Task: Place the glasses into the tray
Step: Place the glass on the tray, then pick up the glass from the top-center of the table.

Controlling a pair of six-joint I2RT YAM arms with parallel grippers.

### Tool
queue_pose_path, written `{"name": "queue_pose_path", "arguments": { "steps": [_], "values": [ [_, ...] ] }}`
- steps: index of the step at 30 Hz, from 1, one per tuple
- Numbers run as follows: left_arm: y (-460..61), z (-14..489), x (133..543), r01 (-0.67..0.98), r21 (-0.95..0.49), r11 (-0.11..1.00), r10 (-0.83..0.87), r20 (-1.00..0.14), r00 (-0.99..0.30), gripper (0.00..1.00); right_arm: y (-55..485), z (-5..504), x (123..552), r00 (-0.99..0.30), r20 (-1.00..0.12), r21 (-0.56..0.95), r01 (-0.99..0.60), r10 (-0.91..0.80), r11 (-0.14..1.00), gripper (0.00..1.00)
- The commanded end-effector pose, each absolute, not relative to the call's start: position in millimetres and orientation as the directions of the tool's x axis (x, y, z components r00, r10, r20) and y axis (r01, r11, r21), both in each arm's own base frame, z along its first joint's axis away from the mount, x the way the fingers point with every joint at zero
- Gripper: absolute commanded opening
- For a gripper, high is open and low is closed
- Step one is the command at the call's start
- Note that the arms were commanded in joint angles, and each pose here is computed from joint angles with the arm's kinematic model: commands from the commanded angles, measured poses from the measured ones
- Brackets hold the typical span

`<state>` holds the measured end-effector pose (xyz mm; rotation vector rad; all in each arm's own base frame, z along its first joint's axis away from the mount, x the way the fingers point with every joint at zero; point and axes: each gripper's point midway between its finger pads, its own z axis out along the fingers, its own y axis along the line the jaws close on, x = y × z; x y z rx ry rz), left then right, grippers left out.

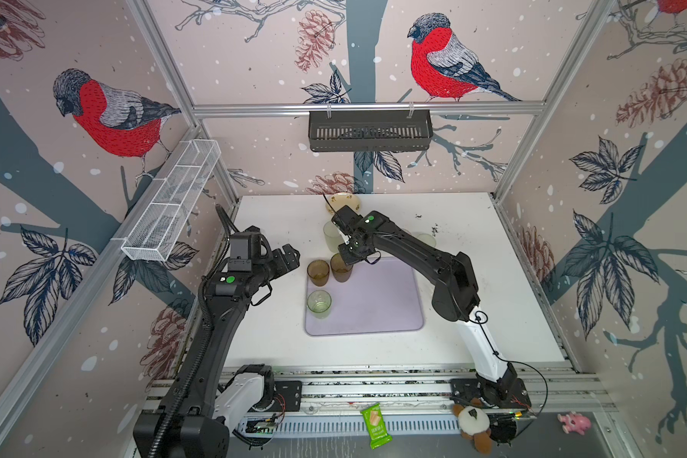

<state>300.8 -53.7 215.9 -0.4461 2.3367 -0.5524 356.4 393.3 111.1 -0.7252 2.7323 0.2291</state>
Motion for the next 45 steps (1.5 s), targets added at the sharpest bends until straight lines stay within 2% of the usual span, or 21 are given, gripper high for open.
{"name": "queue_pose_path", "arguments": {
  "steps": [1, 13, 19, 32, 37, 45],
  "values": [
    [-52.7, 215.3, 300.7, -0.158, -0.493, 0.856, -0.446, -0.548, -0.708, 0.96, 386.2, 109.9, 350.5, -0.84, -0.301, 0.061, -0.49, -0.452, 0.87, 0.05],
    [-53.3, 215.1, 301.3, -0.146, -0.487, 0.861, -0.433, -0.55, -0.714, 0.96, 388.1, 117.0, 353.5, -0.849, -0.321, 0.077, -0.466, -0.42, 0.882, 0.23],
    [-57.3, 217.7, 302.6, -0.122, -0.493, 0.862, -0.416, -0.549, -0.725, 0.96, 390.6, 133.8, 358.9, -0.847, -0.354, 0.086, -0.452, -0.396, 0.888, 0.46],
    [-61.8, 221.5, 322.0, -0.092, -0.451, 0.888, -0.351, -0.534, -0.769, 0.96, 388.3, 195.4, 359.0, -0.828, -0.464, 0.141, -0.42, -0.315, 0.896, 0.83],
    [-69.0, 223.7, 335.9, -0.098, -0.402, 0.91, -0.321, -0.536, -0.78, 0.96, 384.1, 224.1, 364.4, -0.775, -0.547, 0.168, -0.471, -0.316, 0.866, 0.88],
    [-90.1, 230.2, 368.0, -0.153, -0.4, 0.904, -0.35, -0.483, -0.802, 0.94, 347.9, 246.4, 366.5, -0.724, -0.613, 0.196, -0.527, -0.316, 0.827, 0.96]
  ]
}}
